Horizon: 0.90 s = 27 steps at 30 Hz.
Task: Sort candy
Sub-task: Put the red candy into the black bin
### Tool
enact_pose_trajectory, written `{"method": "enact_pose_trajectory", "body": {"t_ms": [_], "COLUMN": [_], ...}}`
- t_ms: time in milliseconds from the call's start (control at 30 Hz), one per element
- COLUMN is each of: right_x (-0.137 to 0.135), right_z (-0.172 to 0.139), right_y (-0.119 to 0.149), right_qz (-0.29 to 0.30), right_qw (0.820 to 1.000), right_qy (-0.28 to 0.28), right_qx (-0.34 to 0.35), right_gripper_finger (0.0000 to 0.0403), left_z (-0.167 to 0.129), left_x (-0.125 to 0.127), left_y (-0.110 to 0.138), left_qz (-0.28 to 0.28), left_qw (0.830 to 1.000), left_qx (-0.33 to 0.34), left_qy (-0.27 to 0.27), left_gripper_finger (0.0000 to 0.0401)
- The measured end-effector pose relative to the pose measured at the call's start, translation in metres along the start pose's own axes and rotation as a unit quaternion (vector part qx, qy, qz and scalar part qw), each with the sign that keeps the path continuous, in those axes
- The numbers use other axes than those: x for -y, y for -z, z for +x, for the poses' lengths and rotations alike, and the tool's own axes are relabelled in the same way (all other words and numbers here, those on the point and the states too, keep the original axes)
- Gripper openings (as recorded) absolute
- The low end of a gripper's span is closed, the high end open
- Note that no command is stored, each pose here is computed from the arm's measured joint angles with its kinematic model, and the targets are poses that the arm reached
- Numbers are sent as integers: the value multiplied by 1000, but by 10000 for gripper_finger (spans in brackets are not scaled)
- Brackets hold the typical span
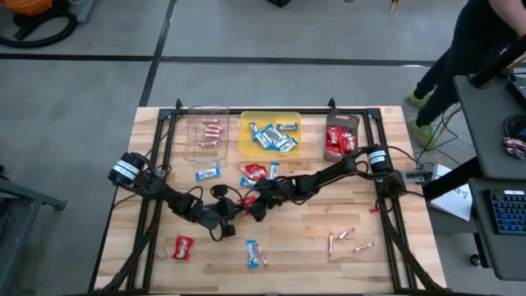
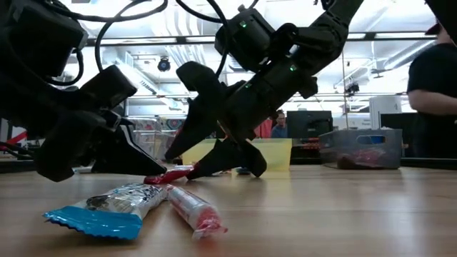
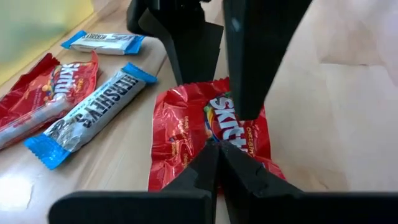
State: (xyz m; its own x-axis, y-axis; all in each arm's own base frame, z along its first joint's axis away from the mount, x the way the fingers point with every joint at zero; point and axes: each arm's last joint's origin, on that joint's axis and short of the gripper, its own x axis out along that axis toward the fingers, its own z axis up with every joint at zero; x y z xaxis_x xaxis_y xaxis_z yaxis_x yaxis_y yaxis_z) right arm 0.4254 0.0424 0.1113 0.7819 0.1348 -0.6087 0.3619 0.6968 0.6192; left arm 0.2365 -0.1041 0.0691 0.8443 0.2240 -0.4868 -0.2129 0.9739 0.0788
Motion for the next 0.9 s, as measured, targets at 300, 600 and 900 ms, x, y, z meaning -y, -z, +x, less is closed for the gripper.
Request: {"method": "enact_pose_trajectory", "body": {"t_ms": [300,600,900], "right_x": [3,0,-22], "right_z": [0,-7,-62], "right_y": [0,-2,-19], "right_qz": [-7,-44,-99], "right_qw": [1000,999,993], "right_qy": [6,8,41], "right_qx": [1,-6,-39], "right_gripper_finger": [65,9,9], "left_z": [0,-10,-35], "left_x": [2,0,-8], "left_y": [-1,-9,-37], "left_qz": [-2,0,-12], "left_qw": [1000,999,996], "left_qx": [14,29,83], "left_qy": [12,18,28], "left_gripper_finger": [0,0,0]}}
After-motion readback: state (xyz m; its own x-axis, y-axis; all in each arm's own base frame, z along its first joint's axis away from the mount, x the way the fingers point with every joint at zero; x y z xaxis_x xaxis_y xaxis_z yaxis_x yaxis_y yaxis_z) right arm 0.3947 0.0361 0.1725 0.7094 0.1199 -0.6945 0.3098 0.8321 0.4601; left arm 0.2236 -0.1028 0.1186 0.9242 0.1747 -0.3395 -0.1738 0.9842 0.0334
